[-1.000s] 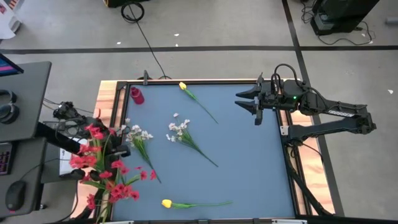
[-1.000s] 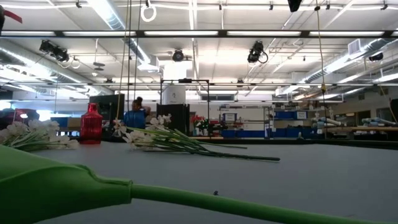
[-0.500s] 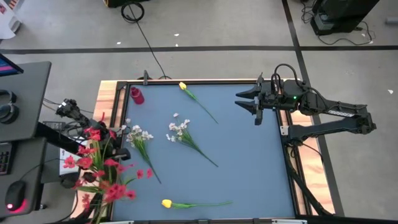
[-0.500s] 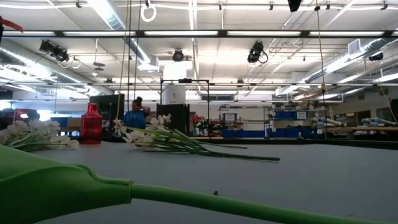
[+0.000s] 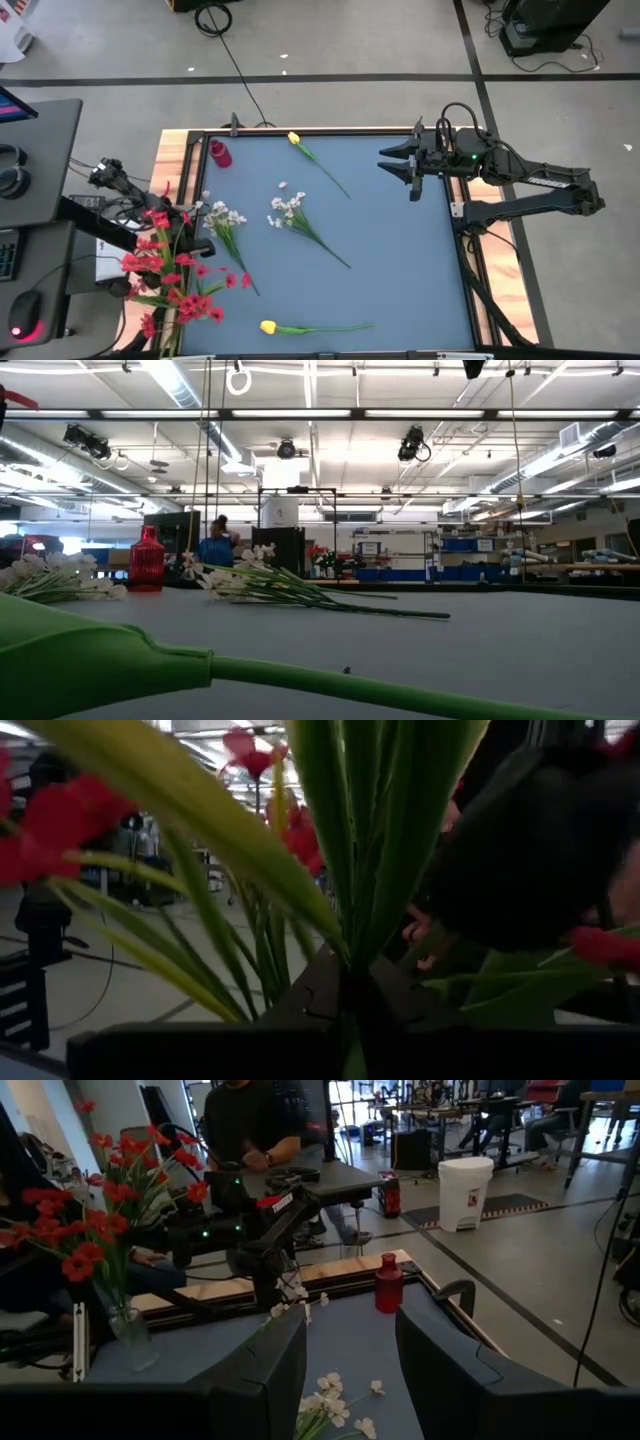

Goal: Sort flowers into vase by color
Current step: Put the red flowers into the transparent vase

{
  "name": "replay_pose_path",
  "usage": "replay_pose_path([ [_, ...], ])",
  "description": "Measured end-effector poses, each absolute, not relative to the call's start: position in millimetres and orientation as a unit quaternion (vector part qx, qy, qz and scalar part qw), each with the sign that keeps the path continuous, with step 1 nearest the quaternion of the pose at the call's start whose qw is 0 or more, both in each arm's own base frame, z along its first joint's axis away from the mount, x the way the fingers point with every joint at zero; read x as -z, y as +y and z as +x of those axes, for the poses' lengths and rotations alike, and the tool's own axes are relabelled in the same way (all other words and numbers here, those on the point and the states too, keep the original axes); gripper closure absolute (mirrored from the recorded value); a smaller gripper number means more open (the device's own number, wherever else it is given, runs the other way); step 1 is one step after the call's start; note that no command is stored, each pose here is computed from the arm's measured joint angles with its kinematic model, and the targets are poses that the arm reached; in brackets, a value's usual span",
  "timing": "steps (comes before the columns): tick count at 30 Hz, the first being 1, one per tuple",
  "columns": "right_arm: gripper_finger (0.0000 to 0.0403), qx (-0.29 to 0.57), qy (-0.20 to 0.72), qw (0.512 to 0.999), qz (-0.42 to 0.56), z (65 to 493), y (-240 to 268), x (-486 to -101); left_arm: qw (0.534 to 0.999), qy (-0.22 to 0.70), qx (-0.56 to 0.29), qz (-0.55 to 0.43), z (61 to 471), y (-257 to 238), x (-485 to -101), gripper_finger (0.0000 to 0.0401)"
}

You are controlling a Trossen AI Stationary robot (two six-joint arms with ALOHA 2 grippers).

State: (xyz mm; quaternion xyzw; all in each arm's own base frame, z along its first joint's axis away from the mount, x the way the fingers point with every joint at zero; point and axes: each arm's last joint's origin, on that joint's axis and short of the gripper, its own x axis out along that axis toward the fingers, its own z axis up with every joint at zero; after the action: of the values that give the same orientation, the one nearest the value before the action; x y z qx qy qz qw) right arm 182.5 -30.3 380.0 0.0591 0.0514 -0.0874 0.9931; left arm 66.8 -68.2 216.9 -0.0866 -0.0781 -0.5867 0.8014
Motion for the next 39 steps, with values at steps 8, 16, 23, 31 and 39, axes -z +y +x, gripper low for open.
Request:
replay_pose_path([
  [8,0.0239,0.087,0.051,0.993,0.059,182.4,-30.2,-380.0,0.805,-0.044,0.585,-0.083,73.5,-73.0,-211.0,0.0379],
  [16,0.0239,0.087,0.051,0.993,0.059,182.4,-30.3,-380.1,0.807,-0.014,0.585,-0.077,78.9,-77.5,-205.1,0.0378],
  [23,0.0239,0.087,0.051,0.993,0.059,182.5,-30.2,-380.1,0.801,0.016,0.593,-0.079,81.2,-82.6,-199.9,0.0375],
  [31,0.0239,0.087,0.051,0.993,0.059,182.5,-30.2,-380.1,0.797,0.058,0.596,-0.078,85.8,-88.5,-191.9,0.0346],
  [39,0.0239,0.087,0.05,0.993,0.059,182.5,-30.2,-380.2,0.793,0.064,0.597,-0.105,87.4,-90.1,-197.9,0.0305],
])
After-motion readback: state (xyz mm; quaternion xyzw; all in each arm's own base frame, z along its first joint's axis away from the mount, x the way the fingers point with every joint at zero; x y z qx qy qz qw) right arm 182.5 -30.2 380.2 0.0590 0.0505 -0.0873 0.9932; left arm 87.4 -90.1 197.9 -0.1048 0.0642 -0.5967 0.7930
